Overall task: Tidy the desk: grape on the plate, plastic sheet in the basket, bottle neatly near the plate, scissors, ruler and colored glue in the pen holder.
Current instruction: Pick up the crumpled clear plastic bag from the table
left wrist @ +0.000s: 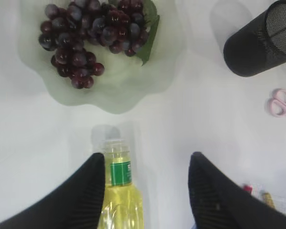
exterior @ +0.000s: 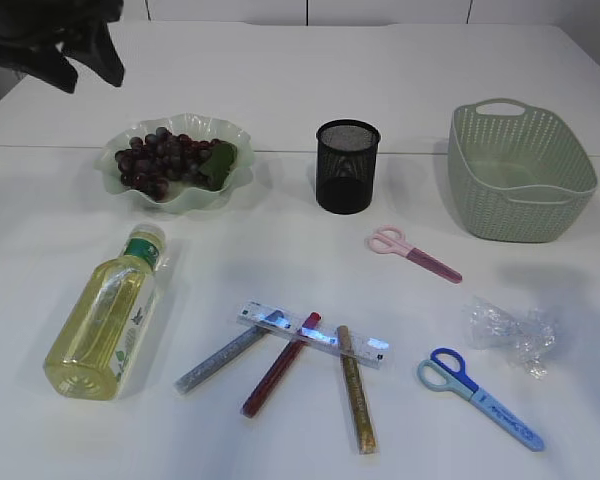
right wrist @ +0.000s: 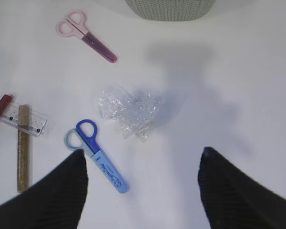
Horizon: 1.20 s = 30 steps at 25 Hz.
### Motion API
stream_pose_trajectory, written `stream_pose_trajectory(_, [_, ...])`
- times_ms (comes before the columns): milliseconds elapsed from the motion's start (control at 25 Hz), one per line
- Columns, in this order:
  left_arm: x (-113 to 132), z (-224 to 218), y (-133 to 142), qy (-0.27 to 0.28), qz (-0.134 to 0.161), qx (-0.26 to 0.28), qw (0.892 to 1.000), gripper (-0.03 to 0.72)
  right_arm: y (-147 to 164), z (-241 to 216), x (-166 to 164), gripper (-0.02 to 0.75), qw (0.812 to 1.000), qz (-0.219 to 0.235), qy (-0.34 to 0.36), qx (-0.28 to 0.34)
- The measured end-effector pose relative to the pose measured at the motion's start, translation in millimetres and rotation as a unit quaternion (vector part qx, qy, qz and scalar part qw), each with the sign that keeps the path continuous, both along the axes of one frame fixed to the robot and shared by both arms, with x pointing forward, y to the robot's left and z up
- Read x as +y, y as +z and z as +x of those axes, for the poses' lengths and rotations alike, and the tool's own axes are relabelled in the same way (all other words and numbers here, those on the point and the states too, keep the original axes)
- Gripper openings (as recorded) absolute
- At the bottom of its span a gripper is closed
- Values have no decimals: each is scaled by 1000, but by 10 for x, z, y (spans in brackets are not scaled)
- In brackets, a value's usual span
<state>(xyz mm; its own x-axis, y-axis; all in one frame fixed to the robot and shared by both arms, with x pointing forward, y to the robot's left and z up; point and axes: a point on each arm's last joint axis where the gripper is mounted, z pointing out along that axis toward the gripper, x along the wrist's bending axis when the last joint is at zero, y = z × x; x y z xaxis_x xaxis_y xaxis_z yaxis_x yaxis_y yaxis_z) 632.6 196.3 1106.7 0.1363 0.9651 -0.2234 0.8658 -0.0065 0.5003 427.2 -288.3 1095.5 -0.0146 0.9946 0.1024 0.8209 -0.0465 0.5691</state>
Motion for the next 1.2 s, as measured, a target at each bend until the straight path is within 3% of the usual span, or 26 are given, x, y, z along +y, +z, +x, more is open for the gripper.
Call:
stream_pose_trajectory(200, [87, -252, 280, -23, 31, -8, 999, 398, 177, 11, 16, 562, 1000, 10, 2, -16])
stream_pose_trajectory(360, [129, -430, 308, -31, 38, 1, 999, 396, 276, 84, 42, 563, 1000, 7, 14, -6])
stream_pose_trajectory(680, [227, -860, 215, -50, 54, 34, 997, 396, 60, 338, 407, 563, 987, -37, 136, 71])
stream_pose_trajectory(960, [330, -1301, 180, -56, 58, 40, 996, 395, -434, 623, 574, 563, 941, -144, 257, 167])
stream_pose_trajectory(1200, [371, -1470, 178, -60, 61, 38, 996, 395, -830, 895, 653, 563, 896, -190, 359, 181])
